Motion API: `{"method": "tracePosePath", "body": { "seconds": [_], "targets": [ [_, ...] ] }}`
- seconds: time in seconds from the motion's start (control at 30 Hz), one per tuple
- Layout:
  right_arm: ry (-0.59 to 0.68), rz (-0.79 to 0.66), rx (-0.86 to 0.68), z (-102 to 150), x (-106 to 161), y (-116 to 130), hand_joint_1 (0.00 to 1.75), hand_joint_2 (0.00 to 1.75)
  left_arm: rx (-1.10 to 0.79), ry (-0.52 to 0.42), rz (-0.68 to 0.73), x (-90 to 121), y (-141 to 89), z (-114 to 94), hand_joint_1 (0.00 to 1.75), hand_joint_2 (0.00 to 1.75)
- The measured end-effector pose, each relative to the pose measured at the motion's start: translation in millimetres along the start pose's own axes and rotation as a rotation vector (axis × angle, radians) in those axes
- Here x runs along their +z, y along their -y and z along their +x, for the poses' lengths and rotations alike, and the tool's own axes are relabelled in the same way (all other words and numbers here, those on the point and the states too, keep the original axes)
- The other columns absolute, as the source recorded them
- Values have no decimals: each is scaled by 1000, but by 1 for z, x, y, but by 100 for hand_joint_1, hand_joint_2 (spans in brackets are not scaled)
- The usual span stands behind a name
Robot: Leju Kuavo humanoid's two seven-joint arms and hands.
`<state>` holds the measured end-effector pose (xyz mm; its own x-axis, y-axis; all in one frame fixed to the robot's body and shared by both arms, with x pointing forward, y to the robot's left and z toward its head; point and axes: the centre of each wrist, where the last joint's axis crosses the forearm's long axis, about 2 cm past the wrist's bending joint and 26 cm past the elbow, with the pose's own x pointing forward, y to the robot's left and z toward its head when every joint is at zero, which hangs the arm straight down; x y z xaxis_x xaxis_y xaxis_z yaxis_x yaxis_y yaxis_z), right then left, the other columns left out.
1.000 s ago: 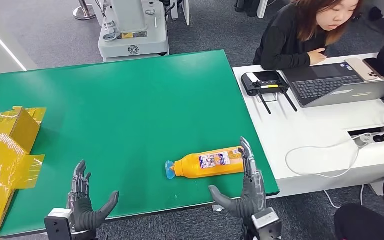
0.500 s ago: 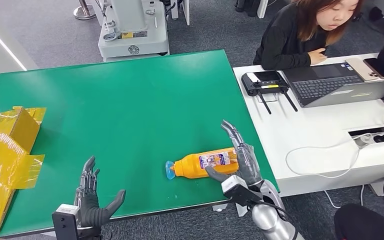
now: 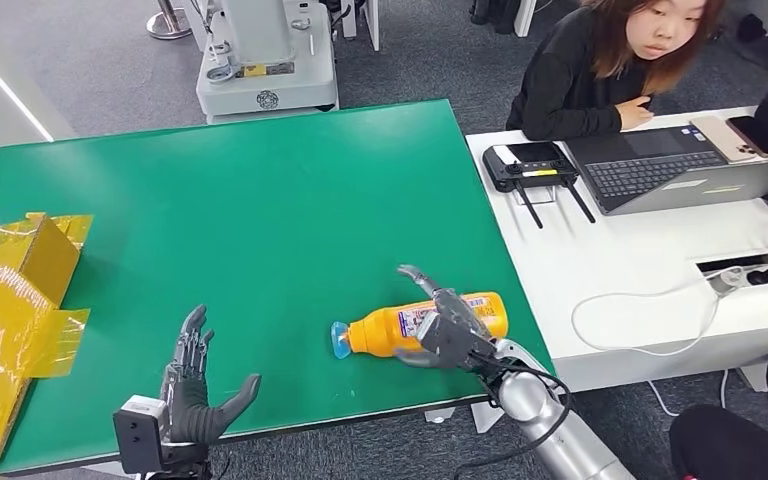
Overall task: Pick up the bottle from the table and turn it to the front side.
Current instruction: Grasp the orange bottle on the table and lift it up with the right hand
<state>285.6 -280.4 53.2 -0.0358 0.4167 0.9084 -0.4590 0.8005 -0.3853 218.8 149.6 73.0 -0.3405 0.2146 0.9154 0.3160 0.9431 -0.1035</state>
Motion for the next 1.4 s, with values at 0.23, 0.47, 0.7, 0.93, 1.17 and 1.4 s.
{"method": "tracePosePath", "body": {
  "seconds": [0.23, 0.47, 0.7, 0.93, 1.17, 1.4],
  "targets": [
    [-115, 85, -51, -11, 11, 61, 0, 175, 90, -98, -25, -1, -1, 0, 0, 175],
    [-182, 110, -5, -11, 20, 90, 0, 175, 115, -146, -58, -2, 0, -4, 0, 175],
    [-99, 45, 40, -17, 37, 83, 0, 175, 72, -134, -38, 0, -2, -7, 0, 175],
    [-37, 51, 45, -21, 40, 52, 0, 175, 43, -137, -34, 4, -3, -10, 0, 175],
    [-36, 63, 45, -21, 40, 47, 0, 175, 39, -140, -42, 5, -3, -11, 0, 175],
    [-33, 65, 46, -21, 40, 44, 0, 175, 34, -140, -42, 6, -4, -11, 0, 175]
  ]
}}
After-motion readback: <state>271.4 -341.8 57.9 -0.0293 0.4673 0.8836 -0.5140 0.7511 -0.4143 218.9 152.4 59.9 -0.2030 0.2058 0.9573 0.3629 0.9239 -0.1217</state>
